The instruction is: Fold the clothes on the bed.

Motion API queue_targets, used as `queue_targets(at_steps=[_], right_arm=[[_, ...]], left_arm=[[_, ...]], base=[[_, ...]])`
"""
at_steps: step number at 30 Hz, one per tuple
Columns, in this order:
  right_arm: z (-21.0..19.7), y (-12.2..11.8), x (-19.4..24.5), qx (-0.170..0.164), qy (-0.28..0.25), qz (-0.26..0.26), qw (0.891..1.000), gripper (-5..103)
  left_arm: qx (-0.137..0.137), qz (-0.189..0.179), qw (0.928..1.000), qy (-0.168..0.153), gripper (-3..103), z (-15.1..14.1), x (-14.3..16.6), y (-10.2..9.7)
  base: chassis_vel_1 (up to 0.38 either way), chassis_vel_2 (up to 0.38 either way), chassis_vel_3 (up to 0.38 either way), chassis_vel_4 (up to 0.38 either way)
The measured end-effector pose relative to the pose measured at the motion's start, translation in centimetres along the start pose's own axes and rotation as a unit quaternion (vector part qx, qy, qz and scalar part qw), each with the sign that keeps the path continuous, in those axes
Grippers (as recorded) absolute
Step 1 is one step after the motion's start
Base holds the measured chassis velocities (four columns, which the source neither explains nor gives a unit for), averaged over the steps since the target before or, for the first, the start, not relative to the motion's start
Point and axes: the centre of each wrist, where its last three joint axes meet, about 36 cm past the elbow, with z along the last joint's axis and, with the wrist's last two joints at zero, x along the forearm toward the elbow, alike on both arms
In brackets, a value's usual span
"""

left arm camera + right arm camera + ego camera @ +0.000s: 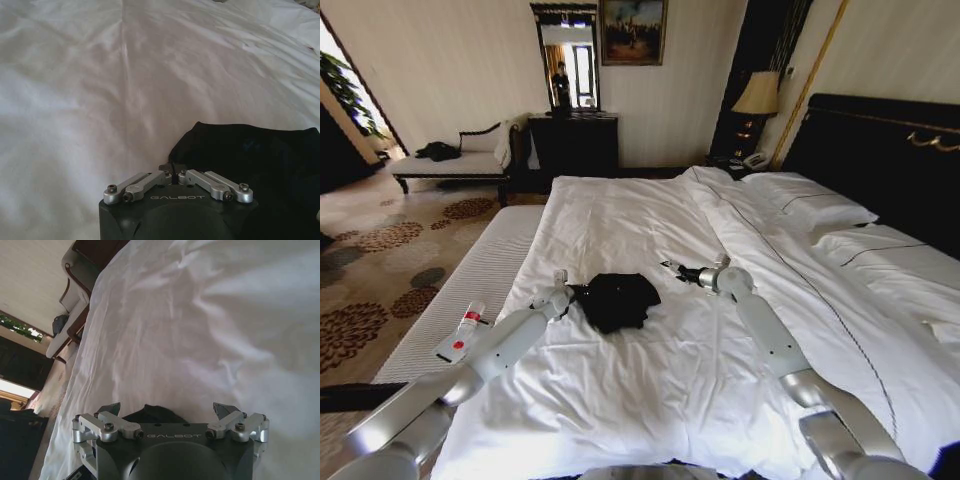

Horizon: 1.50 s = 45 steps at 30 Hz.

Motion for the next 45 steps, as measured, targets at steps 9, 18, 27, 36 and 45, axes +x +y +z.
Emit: queue_targets(at_steps=[9,18,27,36,45], right_arm=[[2.3,-1.0,-2.2,-0.012,-0.003,0.009,1.0,93],[3.4,-2.9,-3.2,-0.011,-0.003,0.023,1.0,102],[4.2,-2.4,-3.9,-0.016,0.005,0.014,1.0,80],[4.7,-2.4,-4.2,-0.015,0.014,0.014,1.0,47],[4.9,-2.2,-4.3,-0.016,0.016,0.016,1.0,15]], left_arm=[[0.004,-0.004,1.0,-0.002,0,-0.2,0.1,0.5],[0.006,-0.002,1.0,-0.006,0,-0.3,0.2,0.1],[0.01,-0.004,0.9999,-0.007,0,-0.5,0.5,0.4],[0.012,0.0,0.9999,-0.002,0,0.0,0.1,-0.3],[0.012,-0.004,0.9999,0.0,0,0.1,0.2,0.1]], base=[[0.0,0.0,0.0,0.0],[0.0,0.0,0.0,0.0],[0.0,0.0,0.0,0.0],[0.0,0.0,0.0,0.0],[0.0,0.0,0.0,0.0]])
